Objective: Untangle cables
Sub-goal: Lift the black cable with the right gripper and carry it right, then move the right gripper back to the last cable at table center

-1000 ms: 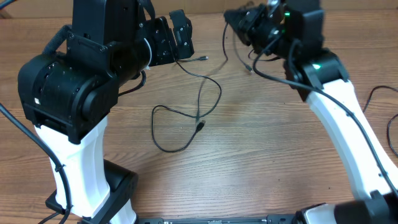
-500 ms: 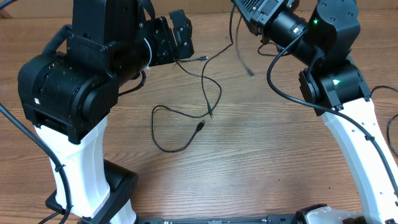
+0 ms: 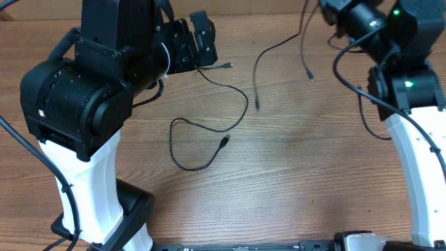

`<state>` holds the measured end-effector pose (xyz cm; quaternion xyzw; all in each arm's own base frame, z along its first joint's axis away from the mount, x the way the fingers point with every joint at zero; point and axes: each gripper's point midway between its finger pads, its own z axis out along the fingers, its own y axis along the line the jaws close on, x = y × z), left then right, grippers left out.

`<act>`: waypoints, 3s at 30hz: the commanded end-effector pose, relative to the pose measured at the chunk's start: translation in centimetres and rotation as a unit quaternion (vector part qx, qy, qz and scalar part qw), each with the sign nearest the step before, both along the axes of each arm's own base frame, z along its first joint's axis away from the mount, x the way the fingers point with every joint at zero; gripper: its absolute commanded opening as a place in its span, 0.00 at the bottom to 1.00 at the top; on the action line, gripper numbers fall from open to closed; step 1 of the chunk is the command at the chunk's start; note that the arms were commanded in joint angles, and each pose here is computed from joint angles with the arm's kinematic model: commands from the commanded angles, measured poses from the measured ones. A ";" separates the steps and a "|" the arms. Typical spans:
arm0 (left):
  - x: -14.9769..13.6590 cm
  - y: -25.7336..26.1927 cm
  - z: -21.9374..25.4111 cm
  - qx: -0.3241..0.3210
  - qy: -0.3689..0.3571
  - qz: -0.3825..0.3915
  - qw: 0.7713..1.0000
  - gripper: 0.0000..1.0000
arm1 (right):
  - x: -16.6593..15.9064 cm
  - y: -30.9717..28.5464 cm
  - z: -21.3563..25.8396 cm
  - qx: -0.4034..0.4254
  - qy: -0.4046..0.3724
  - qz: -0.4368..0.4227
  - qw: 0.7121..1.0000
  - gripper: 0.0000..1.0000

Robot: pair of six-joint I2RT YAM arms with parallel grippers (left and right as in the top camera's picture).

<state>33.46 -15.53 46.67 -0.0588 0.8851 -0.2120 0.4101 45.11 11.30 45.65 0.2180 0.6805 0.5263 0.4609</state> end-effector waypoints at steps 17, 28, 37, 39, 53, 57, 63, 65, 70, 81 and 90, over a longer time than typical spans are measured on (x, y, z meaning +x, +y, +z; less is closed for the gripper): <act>-0.3 0.5 0.6 0.006 -0.012 0.000 1.000 1.00 | 1.0 -24.5 -7.7 -0.131 0.131 -0.406 0.895 0.04; -0.3 0.5 0.6 0.006 -0.012 0.000 1.000 1.00 | -0.8 -36.9 -15.5 -0.119 0.233 -0.496 0.828 0.04; -0.3 0.5 0.6 0.006 -0.012 0.000 1.000 1.00 | -4.8 -45.4 -20.9 -0.095 0.296 -0.555 0.772 0.04; -0.3 0.5 0.6 0.006 -0.012 0.000 1.000 1.00 | -6.5 -47.7 -22.6 -0.086 0.316 -0.570 0.753 0.04; -0.3 0.5 0.6 0.006 -0.012 0.000 1.000 1.00 | -10.4 -51.0 -25.4 -0.064 0.357 -0.580 0.730 0.73; -0.3 0.5 0.6 0.006 -0.012 0.000 1.000 1.00 | -8.4 -49.1 -25.4 -0.089 0.348 -0.507 0.784 1.00; -0.3 0.5 0.6 0.006 -0.012 0.000 1.000 1.00 | -4.3 -43.7 -24.9 -0.109 0.312 -0.370 0.868 1.00; -0.3 0.5 0.6 0.006 -0.012 0.000 1.000 1.00 | -3.1 -41.4 -25.0 -0.118 0.306 -0.327 0.886 1.00; -0.3 0.5 0.6 0.006 -0.012 0.000 1.000 1.00 | -0.6 -34.9 -26.1 -0.177 0.309 -0.226 0.907 1.00; -0.3 0.5 0.6 0.006 -0.012 0.000 1.000 1.00 | 3.4 -15.5 -27.7 -0.352 0.236 0.037 0.905 1.00; -0.3 0.5 0.6 0.006 -0.012 0.000 1.000 1.00 | 1.5 0.7 -30.9 -0.420 0.174 0.226 0.862 1.00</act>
